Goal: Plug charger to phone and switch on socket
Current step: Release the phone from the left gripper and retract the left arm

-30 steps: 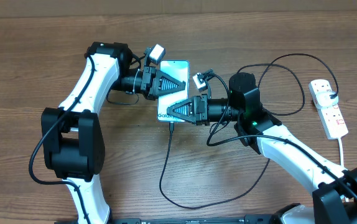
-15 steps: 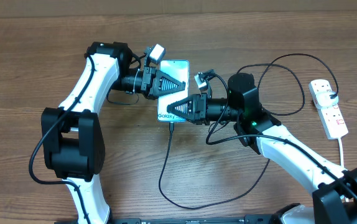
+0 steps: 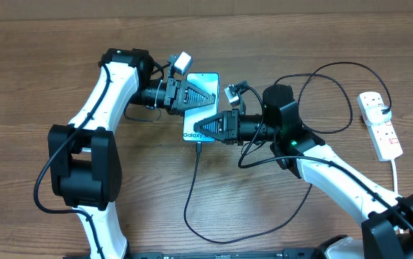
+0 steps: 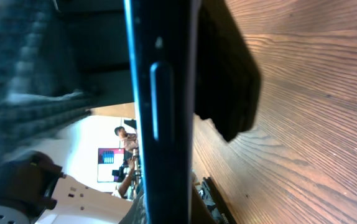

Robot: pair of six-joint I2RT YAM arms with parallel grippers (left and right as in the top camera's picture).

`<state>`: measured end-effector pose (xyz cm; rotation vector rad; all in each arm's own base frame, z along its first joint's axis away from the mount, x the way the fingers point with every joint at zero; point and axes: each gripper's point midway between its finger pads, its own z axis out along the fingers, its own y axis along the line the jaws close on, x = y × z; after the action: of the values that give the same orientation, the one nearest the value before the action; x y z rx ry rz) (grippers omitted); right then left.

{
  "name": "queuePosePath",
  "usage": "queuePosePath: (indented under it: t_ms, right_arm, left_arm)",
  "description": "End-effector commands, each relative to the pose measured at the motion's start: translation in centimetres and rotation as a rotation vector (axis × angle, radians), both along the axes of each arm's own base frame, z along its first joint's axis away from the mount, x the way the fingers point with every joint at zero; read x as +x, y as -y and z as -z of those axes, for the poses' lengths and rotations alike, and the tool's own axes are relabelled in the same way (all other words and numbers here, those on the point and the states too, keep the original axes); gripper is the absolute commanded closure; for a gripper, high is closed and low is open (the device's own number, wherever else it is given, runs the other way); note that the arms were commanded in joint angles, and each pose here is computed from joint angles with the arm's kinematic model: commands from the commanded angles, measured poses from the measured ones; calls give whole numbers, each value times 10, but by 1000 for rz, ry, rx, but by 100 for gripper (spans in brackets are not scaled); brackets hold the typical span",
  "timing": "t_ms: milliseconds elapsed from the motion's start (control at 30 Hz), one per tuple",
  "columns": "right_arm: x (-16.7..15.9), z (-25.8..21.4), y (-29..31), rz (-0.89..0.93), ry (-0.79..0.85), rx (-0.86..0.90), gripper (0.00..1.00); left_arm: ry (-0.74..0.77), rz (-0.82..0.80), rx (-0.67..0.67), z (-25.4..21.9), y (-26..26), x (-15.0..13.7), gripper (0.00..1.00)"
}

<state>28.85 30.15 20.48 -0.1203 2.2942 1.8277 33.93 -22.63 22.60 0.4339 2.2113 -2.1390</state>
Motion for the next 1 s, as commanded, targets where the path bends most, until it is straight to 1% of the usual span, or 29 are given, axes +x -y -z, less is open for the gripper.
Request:
queuePosePath:
  t_ms: [0, 33, 200, 333, 367, 433, 467, 500, 533, 600, 633, 667, 733, 800, 867, 967]
  right_arm:
    - [2, -2, 1, 11, 13, -10, 95]
    - [1, 0, 2, 10, 16, -20, 95]
    - [-1, 18, 6, 19, -6, -84, 96]
    - [0, 34, 12, 47, -12, -153, 96]
    - [4, 47, 18, 86, -16, -212, 96]
    - [8, 58, 24, 125, -22, -267, 96]
    - [11, 66, 30, 153, -28, -308, 96]
    - [13, 74, 35, 185, -43, -350, 96]
    - [14, 81, 41, 213, -58, -389, 96]
    - [16, 92, 50, 253, -76, -447, 96]
    - [16, 96, 52, 254, -63, -466, 96]
    - [16, 98, 54, 258, -61, -473, 96]
    - [17, 104, 59, 281, -63, -500, 96]
    - [18, 109, 61, 292, -69, -518, 96]
    - [19, 115, 62, 298, -77, -533, 96]
    - [20, 125, 64, 305, -94, -557, 96]
  left_arm:
    - [61, -2, -23, -14, 0, -1, 45]
    - [60, -3, -16, -13, -1, -1, 43]
    - [51, -4, 75, 3, -7, 4, 39]
    - [25, -13, 203, 24, -17, 9, 39]
    - [24, -16, 258, 33, -21, 11, 38]
    - [33, -16, 303, 40, -25, 12, 37]
    - [39, -15, 329, 45, -28, 12, 32]
    - [48, -12, 367, 51, -30, 12, 21]
    - [54, -8, 405, 57, -33, 12, 0]
    - [52, -7, 522, 74, -43, 13, 0]
    - [29, -17, 629, 88, -53, 15, 0]
    - [17, -24, 680, 95, -59, 15, 0]
    - [-30, -58, 853, 114, -79, 17, 0]
    - [-67, -93, 975, 126, -95, 19, 0]
    - [-75, -119, 1062, 133, -107, 21, 1]
    - [-56, -126, 1095, 136, -112, 25, 0]
